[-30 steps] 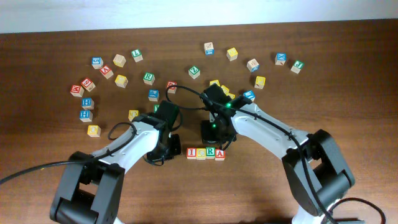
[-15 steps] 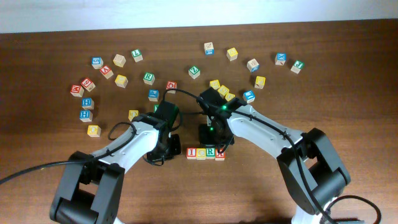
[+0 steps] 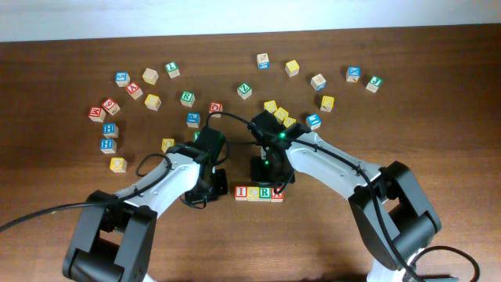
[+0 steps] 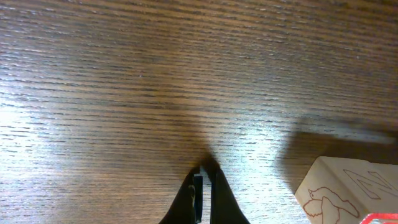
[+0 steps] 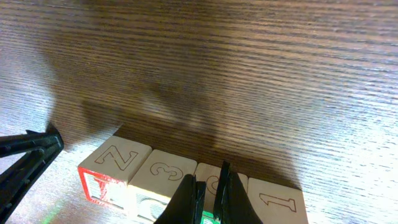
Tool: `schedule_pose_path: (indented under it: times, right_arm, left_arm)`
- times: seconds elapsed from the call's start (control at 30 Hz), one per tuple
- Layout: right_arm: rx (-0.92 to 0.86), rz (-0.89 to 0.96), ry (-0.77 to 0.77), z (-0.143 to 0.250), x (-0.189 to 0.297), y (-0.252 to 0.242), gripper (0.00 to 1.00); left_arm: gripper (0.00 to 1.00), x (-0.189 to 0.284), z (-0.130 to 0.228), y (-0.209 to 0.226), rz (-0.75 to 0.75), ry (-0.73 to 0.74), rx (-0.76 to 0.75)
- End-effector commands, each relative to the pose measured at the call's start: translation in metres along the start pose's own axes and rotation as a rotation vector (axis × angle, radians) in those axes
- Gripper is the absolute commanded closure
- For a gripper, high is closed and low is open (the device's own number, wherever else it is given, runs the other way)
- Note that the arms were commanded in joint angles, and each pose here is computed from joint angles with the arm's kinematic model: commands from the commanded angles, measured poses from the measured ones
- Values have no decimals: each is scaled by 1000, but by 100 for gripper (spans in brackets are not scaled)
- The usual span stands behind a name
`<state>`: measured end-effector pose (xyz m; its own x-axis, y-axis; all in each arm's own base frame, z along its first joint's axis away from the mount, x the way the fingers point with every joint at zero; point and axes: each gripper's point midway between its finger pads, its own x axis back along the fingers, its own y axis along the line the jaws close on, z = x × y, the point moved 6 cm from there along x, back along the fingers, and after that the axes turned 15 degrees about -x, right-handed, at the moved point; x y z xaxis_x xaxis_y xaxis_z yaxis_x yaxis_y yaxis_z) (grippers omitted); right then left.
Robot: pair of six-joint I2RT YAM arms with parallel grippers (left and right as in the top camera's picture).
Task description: Spell out ICRA
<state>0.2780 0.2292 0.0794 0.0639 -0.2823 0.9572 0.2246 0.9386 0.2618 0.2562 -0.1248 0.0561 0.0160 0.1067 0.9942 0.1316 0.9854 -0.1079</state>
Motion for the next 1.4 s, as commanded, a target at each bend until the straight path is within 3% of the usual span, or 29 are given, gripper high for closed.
schedule_pose_path:
  times: [0.0,0.13,0.27,0.43,0.5,0.6,0.73,1.0,1.37]
  right_arm:
    - [-4,7,19,4,-4,1,96]
    - [-5,-17,-9,-5,1,4,96]
    - [-57,-29,-37,-37,42,-1,96]
    - [-56,138,121,-22,81,-41,96]
    - [-62,270,154,-10,78,-59,96]
    - [-81,297,167,0,50,-70,96]
    - [-131,192,173,3,15,-72,96]
    - [-92,75,193,10,-3,-57,96]
    - [-134,95,161,5,-2,-58,96]
  left_arm:
    - [99,-8,3,2,-4,28,16]
    - [99,-8,3,2,-4,28,16]
    - [100,-8,1,2,-2,21,14]
    - [100,-8,-9,-3,24,-34,4]
    - [100,-8,-10,-8,61,-39,-30]
    - [100,-8,-10,-9,70,-36,-32]
    - [100,-8,-5,-20,112,-17,-57]
    - [100,-11,5,-42,113,-3,-125]
    - [100,-11,9,-38,96,21,-117]
